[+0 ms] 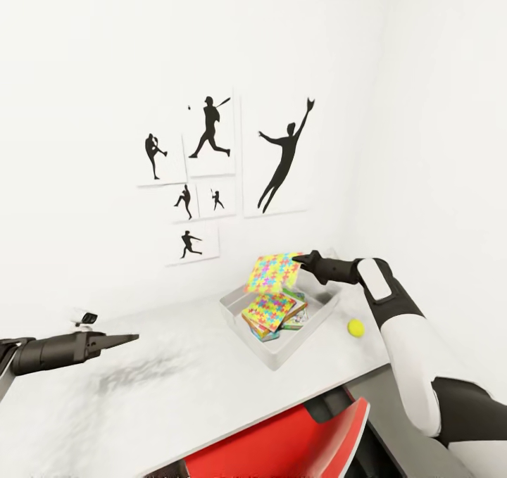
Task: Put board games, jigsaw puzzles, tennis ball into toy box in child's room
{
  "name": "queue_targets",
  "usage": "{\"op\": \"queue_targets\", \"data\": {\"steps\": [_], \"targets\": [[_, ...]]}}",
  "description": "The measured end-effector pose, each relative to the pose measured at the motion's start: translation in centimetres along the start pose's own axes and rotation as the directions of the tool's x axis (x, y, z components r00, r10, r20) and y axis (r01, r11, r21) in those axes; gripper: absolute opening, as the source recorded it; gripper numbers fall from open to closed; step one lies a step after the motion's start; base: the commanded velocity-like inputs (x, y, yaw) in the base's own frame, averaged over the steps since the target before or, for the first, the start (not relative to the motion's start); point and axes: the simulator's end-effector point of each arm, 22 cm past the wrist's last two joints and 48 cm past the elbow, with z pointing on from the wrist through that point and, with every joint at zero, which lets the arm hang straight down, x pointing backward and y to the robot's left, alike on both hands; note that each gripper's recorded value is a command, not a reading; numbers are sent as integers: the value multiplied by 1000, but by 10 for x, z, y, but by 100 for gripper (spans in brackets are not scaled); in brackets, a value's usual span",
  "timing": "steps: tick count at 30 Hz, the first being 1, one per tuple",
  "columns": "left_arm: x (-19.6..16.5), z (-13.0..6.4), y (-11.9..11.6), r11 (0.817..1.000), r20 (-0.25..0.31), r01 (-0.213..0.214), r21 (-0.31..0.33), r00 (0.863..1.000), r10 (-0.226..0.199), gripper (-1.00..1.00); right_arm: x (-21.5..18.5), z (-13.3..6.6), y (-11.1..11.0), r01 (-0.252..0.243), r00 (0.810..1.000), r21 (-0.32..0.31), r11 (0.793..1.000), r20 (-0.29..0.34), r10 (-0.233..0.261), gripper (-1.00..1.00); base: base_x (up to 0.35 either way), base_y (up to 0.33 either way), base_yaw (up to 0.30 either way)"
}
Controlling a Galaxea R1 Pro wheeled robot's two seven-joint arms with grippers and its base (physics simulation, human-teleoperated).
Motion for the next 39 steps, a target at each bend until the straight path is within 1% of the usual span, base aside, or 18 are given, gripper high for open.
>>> {"op": "queue_targets", "data": {"steps": [3,7,11,22,35,37,39], "targets": [[2,0,4,1000,-2,2,-6,1000,-2,100,0,0,-2,5,1000,-4,1000,-2,-5,-100,0,0,0],[6,-2,13,1000,1,8,-12,1000,-8,100,-12,-9,-7,20,1000,-7,1000,21,-20,-100,0,0,0],[8,-2,17,1000,0,13,-15,1000,-13,100,-16,-11,-10,24,999,-12,1000,27,-24,-100,0,0,0],[12,0,25,999,-5,27,-20,1000,-27,100,-11,-4,-21,7,1000,-4,1000,14,-7,-100,0,0,0],[17,2,34,999,-13,45,-24,999,-46,100,-2,8,-29,-11,1000,-1,1000,-2,11,-100,0,0,0],[18,2,35,999,-14,49,-24,999,-49,100,-3,10,-31,-11,1000,5,1000,0,11,-100,0,0,0],[19,3,36,998,-16,52,-25,998,-53,100,-9,11,-31,-7,1000,7,1000,20,7,-100,0,0,0]]}}
